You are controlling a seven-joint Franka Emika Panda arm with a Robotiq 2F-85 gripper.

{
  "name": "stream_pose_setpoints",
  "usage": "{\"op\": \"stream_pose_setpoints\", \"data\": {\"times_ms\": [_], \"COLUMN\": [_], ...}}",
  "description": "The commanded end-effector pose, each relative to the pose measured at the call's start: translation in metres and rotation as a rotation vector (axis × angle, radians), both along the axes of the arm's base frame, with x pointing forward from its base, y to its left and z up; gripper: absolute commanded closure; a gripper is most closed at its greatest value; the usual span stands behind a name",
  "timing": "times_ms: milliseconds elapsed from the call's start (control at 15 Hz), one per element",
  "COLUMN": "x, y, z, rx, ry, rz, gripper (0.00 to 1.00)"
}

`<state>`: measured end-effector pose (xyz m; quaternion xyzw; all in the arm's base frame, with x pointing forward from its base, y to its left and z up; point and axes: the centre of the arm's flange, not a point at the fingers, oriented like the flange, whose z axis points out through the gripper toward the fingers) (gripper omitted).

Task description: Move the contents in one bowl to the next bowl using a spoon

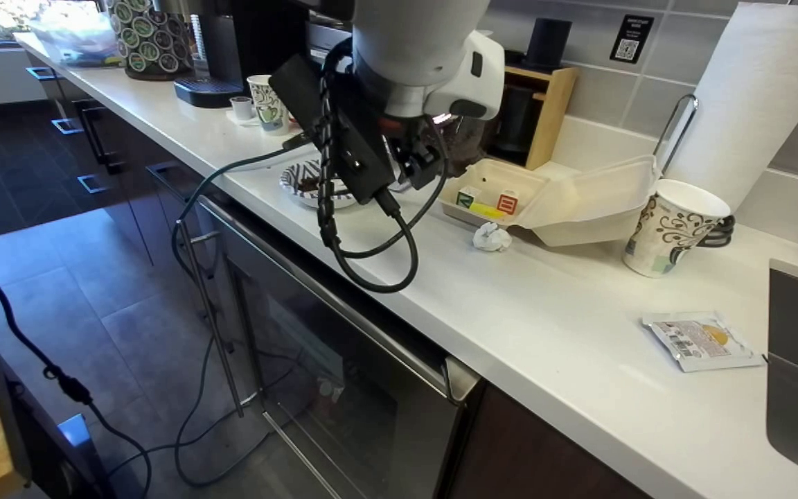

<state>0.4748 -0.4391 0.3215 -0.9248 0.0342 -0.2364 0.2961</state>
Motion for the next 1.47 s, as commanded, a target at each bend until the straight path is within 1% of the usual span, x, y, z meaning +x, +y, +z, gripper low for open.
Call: {"op": "stream_pose_setpoints", "data": {"times_ms": [0, 200, 400, 600, 733, 1000, 1133, 1400], "x": [0.011, 0.036, 0.056, 0.068, 0.071, 0.074, 0.075, 0.079], "y": [0.006, 0.015, 0.021, 0.021, 0.02, 0.022, 0.023, 0.034], "z": [-0.006, -0.022, -0.038, -0.05, -0.055, -0.057, -0.059, -0.062], "rx": [0.004, 0.021, 0.023, 0.026, 0.037, 0.087, 0.1, 0.154], "ry": [0.008, 0.02, 0.045, 0.062, 0.08, 0.094, 0.107, 0.109], "rz": [0.0, -0.028, -0.097, -0.16, -0.179, -0.161, -0.154, -0.108], "gripper": [0.0, 0.0, 0.0, 0.0, 0.0, 0.0, 0.01, 0.0]}}
